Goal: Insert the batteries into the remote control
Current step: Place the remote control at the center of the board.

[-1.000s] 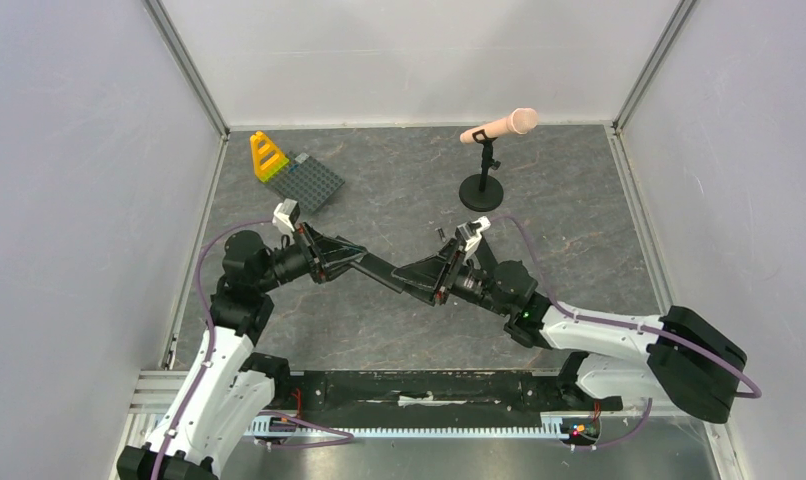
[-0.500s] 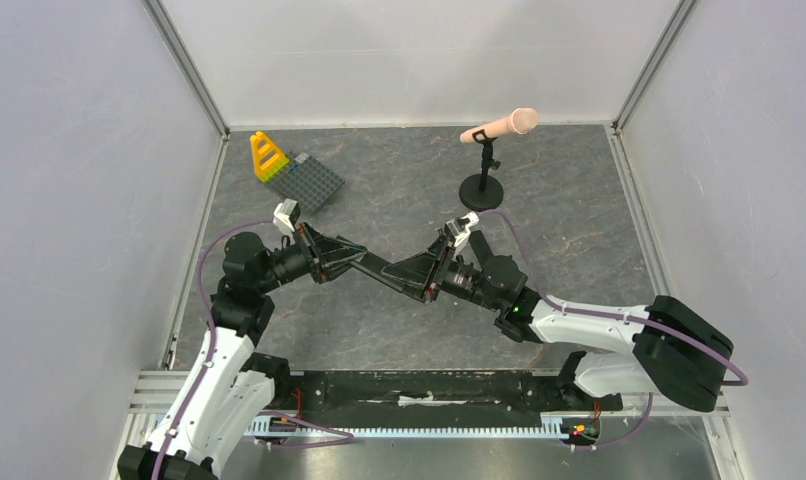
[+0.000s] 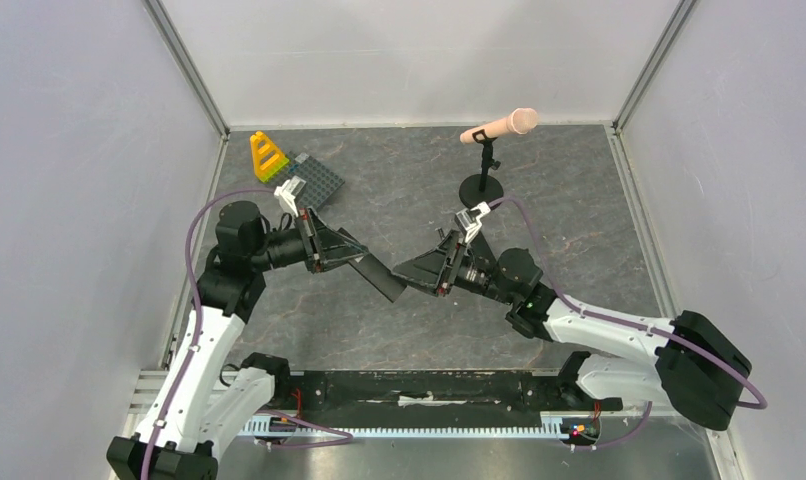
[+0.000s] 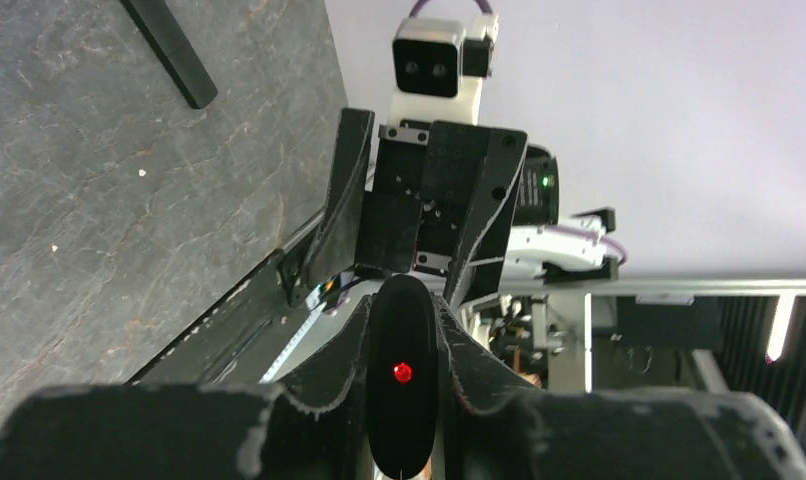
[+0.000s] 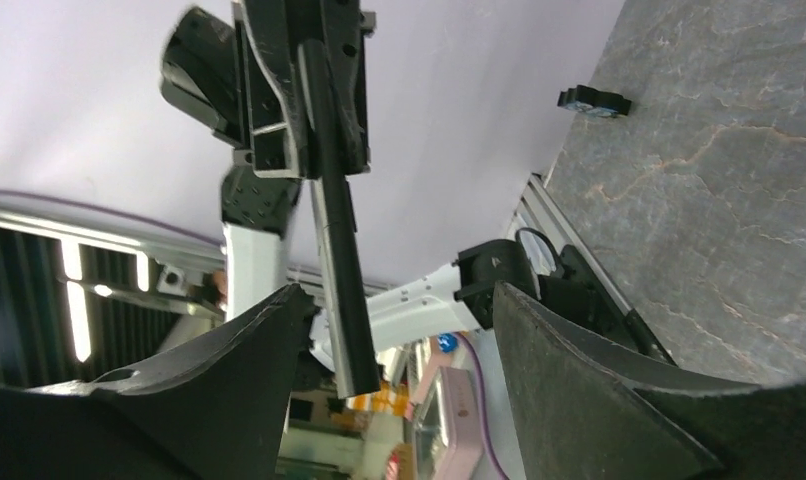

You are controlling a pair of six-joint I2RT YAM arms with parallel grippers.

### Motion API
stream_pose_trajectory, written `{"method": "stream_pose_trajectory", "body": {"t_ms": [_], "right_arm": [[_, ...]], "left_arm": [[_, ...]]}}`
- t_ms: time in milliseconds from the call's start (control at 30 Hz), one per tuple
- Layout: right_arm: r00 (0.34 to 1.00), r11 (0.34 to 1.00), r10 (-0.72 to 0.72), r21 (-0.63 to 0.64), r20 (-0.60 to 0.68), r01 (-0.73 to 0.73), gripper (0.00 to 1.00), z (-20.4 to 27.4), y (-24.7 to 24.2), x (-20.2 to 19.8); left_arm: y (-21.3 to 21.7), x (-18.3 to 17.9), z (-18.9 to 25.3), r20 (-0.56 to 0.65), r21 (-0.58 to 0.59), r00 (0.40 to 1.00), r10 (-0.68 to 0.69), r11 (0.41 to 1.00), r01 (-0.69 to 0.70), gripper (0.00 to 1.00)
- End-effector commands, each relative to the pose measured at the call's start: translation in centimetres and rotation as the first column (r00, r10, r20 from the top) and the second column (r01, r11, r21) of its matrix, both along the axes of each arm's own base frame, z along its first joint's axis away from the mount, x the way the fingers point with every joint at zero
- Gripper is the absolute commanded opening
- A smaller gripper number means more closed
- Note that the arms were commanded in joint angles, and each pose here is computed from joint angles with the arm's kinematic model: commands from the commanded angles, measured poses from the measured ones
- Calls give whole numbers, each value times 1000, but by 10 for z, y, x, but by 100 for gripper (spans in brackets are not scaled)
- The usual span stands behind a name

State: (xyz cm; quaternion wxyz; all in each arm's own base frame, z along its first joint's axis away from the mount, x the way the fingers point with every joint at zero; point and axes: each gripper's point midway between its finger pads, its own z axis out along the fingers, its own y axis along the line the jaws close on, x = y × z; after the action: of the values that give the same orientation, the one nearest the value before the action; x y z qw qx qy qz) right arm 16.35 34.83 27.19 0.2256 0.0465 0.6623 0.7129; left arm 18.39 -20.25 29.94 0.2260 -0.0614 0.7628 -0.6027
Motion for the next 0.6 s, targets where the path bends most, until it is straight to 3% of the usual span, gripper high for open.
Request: {"method": "stream_pose_trajectory", "body": {"t_ms": [0, 233, 567], "right_arm": [[977, 992, 124, -23, 176, -121, 72, 19, 6, -19], [920, 979, 204, -83, 334, -187, 67, 27, 13, -29], [888, 959, 279, -144, 365, -242, 55, 19, 27, -35]], "left_arm": [[-2, -26, 6, 118, 48, 979, -166, 986, 161, 2], [-3, -34, 7, 152, 44, 965, -215, 977, 211, 2], [-4, -34, 5, 137, 28, 965, -222, 975, 220, 2]]}}
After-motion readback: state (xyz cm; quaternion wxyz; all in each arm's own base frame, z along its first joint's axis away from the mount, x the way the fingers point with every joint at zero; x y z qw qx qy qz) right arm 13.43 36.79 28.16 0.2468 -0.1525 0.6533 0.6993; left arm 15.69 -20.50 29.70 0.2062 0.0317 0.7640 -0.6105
